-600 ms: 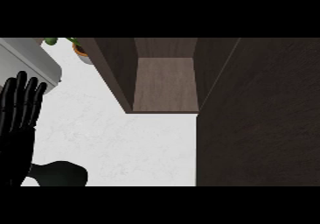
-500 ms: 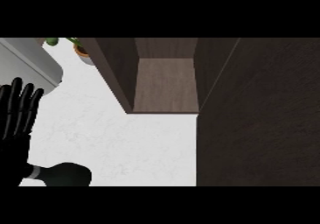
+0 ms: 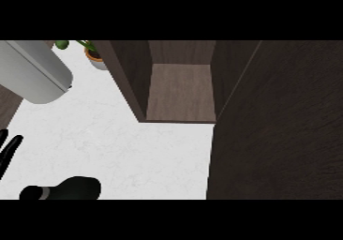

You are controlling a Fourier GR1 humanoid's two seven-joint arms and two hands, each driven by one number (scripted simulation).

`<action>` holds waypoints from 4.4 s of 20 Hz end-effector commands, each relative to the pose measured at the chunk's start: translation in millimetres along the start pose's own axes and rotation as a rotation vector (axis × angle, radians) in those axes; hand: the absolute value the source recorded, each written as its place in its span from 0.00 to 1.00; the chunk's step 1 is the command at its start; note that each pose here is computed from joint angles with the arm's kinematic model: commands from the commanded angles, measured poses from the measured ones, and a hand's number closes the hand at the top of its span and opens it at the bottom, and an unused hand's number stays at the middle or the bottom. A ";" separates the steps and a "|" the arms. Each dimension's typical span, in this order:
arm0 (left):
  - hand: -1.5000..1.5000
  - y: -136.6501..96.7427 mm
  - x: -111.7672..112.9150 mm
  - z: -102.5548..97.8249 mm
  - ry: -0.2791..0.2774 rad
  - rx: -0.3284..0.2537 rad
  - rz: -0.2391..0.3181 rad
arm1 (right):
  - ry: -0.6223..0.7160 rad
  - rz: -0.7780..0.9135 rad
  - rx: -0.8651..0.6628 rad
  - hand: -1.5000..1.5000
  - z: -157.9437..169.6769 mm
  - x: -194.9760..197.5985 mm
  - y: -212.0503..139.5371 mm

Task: Pick up the wine, place it into the cabinet and close the cabinet

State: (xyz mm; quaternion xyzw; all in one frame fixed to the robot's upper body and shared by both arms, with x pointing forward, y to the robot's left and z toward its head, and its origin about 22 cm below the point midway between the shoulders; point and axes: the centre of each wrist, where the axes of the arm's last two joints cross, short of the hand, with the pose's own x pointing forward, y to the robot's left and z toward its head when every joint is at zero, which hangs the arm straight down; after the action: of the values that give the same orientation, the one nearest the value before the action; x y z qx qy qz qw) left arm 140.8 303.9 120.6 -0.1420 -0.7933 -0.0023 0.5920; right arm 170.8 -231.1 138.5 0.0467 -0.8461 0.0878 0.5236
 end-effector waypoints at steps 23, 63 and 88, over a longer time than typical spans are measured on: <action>0.00 1.5 99.8 26.5 0.100 0.028 0.106 | 0.019 -0.040 0.065 0.00 -18.3 110.8 10.4; 0.00 59.0 -49.2 44.1 0.276 0.222 -0.001 | 0.033 -0.020 0.078 0.00 -44.0 150.8 16.9; 0.00 77.1 -177.9 84.7 0.388 0.229 0.079 | 0.013 -0.024 0.088 0.00 -40.0 160.0 26.6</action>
State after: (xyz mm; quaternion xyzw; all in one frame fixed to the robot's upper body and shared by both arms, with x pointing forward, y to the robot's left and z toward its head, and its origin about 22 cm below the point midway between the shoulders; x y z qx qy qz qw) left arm 124.6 364.7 -62.9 -0.0871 -0.6615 0.0766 0.7409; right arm 153.4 -193.2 294.4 0.0469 -0.8461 0.1044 0.5207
